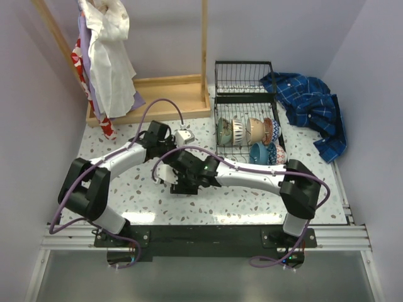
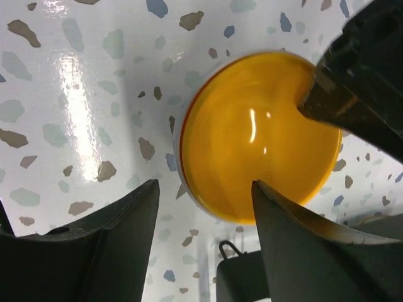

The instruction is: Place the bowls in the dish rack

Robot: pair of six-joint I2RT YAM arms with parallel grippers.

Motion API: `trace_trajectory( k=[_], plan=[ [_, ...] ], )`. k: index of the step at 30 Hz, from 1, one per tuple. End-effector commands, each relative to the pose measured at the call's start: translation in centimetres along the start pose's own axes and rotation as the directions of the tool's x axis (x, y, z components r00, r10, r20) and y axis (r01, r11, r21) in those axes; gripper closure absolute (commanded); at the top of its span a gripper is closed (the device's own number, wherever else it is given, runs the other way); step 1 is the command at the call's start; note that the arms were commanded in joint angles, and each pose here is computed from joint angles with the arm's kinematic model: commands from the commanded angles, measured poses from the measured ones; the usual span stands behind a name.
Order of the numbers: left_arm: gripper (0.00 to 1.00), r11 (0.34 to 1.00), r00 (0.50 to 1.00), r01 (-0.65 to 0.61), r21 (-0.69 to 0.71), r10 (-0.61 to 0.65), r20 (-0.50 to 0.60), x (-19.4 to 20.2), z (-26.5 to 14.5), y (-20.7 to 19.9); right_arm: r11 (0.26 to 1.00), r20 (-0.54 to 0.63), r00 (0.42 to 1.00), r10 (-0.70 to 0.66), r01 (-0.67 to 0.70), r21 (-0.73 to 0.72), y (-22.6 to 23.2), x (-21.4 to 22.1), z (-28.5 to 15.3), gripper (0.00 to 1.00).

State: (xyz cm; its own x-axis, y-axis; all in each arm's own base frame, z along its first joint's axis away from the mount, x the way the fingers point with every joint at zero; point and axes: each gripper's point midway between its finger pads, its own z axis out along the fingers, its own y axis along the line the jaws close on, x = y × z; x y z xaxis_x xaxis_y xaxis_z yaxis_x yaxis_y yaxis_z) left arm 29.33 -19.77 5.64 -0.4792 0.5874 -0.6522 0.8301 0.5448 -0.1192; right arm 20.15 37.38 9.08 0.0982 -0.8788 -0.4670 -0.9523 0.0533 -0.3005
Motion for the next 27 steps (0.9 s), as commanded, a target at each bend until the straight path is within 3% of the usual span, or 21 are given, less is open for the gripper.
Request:
trace_trajectory(
  k=[1,2,12,17,24,27],
  plan=[
    [1.00,0.998,0.994,-0.044,-0.038,0.048,0.102,-3.5,-2.1,0.5,0.998,0.079,0.996,0.027,-0.032,0.058,-2.0,-2.4,-5.2,0.32],
    [1.00,0.998,0.993,-0.047,-0.036,0.051,0.109,-3.7,-2.3,0.4,0.998,0.085,0.996,0.032,-0.037,0.057,-2.0,-2.4,-5.6,0.27],
    [1.00,0.994,0.989,-0.102,-0.036,0.105,0.108,-2.9,-1.9,0.4,0.977,0.096,0.973,0.212,-0.213,0.001,-2.1,-0.8,-7.3,0.26],
    [1.00,0.995,0.990,-0.092,-0.035,0.095,0.104,-2.6,-1.4,0.5,0.953,0.136,0.963,0.231,-0.196,-0.233,-0.2,-1.6,-6.7,0.33],
    [1.00,0.997,0.994,-0.067,0.037,0.064,0.089,-1.3,0.2,-0.3,0.945,0.174,0.976,0.135,-0.074,-0.318,0.6,-2.9,-5.1,0.37],
    [0.80,0.996,0.998,-0.038,0.077,0.034,0.053,-0.4,1.1,-0.7,0.947,0.168,0.978,0.123,-0.065,-0.315,0.3,-3.1,-4.3,0.37]
  ],
)
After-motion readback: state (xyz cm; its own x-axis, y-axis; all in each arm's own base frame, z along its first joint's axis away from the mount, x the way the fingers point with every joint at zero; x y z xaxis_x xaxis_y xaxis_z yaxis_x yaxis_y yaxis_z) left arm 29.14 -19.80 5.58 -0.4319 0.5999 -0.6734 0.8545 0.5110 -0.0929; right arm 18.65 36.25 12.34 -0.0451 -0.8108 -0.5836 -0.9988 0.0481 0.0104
